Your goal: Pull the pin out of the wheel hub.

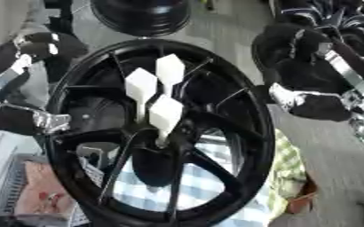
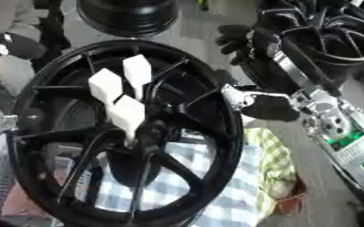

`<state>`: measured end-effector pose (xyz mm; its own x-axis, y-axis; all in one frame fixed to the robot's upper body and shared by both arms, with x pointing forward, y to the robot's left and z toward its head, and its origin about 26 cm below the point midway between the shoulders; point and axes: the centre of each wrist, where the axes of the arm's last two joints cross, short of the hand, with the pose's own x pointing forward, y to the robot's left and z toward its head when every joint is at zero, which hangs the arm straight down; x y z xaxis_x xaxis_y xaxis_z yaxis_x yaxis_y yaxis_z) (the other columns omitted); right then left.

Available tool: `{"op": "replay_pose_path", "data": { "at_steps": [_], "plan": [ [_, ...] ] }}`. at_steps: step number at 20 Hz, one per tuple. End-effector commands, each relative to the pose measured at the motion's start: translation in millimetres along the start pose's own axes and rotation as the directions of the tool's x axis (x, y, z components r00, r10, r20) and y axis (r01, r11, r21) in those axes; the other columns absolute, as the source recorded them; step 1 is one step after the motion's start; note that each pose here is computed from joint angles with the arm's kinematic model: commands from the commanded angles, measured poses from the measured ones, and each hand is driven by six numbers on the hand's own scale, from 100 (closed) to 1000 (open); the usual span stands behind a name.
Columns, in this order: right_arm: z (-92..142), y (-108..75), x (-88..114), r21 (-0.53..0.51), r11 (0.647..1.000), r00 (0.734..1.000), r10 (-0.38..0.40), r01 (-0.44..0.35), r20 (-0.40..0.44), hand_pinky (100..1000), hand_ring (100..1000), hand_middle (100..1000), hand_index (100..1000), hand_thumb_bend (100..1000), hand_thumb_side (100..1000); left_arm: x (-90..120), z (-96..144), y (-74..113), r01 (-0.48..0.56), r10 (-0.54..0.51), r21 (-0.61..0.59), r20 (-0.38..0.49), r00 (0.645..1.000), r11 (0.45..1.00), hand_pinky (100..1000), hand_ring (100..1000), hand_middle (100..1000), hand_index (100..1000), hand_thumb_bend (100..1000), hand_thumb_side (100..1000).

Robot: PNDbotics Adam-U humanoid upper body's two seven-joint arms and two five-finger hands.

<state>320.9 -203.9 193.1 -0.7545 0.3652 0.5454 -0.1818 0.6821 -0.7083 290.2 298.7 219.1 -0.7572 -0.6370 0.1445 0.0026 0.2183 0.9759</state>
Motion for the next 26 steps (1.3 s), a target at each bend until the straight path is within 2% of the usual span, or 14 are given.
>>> {"op": "replay_pose_path", "data": {
  "at_steps": [1, 5, 9, 17, 26],
  "plan": [
    [-3.3, -7.0, 5.7, 0.004, 1.0, 1.0, 0.016, -0.017, 0.024, 674, 773, 769, 908, 137, 266, 4.2, -1.2, 12.8, 0.079, -0.075, -0.108, 0.043, 0.996, 0.991, 777, 773, 766, 846, 514, 558],
    [-4.1, -6.2, 6.4, 0.013, 1.0, 1.0, 0.011, -0.012, 0.025, 674, 773, 769, 908, 135, 266, 5.2, -3.3, 18.0, 0.1, -0.094, -0.175, 0.045, 0.995, 0.98, 780, 775, 765, 845, 496, 535],
    [-3.7, -5.4, 6.1, 0.016, 1.0, 1.0, 0.005, -0.006, 0.022, 674, 773, 769, 908, 133, 267, -0.8, -8.9, 24.7, 0.102, -0.099, -0.189, 0.027, 0.995, 0.977, 778, 774, 769, 846, 496, 530],
    [-3.1, -2.5, 5.0, 0.027, 1.0, 1.0, -0.01, 0.009, 0.016, 674, 774, 768, 908, 127, 269, -29.4, -28.4, 27.8, 0.083, -0.086, -0.202, -0.005, 0.996, 0.976, 777, 773, 770, 847, 501, 504],
    [-3.7, -0.4, 5.3, 0.032, 0.999, 1.0, -0.024, 0.023, 0.019, 673, 774, 768, 907, 120, 270, -57.9, -43.4, 39.4, 0.116, -0.126, -0.188, -0.042, 0.991, 0.975, 782, 773, 763, 844, 508, 485]
  ]
}}
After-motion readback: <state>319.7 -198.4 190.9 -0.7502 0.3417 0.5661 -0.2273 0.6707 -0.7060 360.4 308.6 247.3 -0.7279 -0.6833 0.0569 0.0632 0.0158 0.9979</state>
